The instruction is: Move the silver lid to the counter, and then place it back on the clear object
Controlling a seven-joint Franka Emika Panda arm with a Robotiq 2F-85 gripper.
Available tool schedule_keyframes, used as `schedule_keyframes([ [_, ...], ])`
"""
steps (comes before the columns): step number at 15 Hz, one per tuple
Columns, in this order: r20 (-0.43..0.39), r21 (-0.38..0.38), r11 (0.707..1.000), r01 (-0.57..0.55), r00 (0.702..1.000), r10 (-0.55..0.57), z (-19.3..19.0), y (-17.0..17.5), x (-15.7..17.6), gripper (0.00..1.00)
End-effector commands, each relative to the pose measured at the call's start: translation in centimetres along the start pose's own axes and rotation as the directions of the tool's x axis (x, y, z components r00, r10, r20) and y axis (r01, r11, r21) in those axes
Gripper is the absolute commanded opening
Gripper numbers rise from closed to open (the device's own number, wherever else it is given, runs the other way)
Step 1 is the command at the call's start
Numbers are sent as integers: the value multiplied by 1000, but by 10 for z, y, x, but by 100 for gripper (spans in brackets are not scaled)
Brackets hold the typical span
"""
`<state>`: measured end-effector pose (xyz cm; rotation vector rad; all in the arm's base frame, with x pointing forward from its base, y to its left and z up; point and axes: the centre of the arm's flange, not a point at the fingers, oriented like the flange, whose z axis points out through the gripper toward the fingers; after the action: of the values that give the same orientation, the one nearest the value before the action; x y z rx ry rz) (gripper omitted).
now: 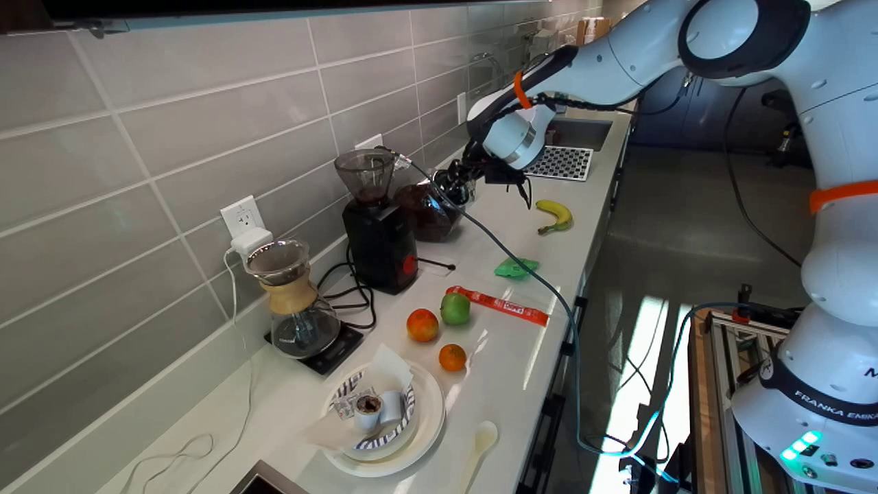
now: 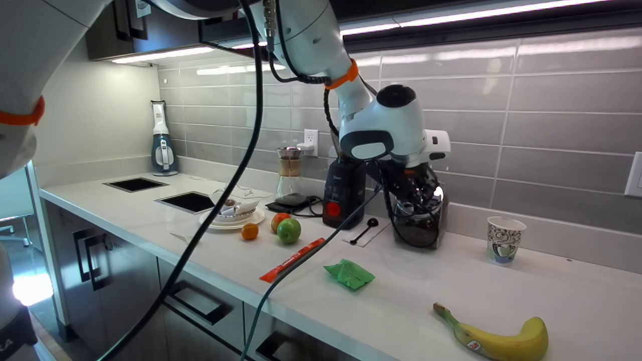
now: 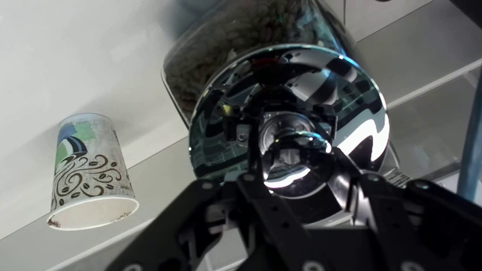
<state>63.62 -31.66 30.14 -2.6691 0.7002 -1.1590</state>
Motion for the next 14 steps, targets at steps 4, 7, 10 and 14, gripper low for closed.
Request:
schedule_keyframes([
  [4,18,-17,1000,11,1000,-11,26,-4,-7,21],
  [7,23,-24,1000,15,1000,-15,28,-6,-9,21],
  [10,28,-29,999,17,999,-16,30,-8,-11,68],
  [14,48,-39,999,19,999,-17,41,-7,-19,94],
])
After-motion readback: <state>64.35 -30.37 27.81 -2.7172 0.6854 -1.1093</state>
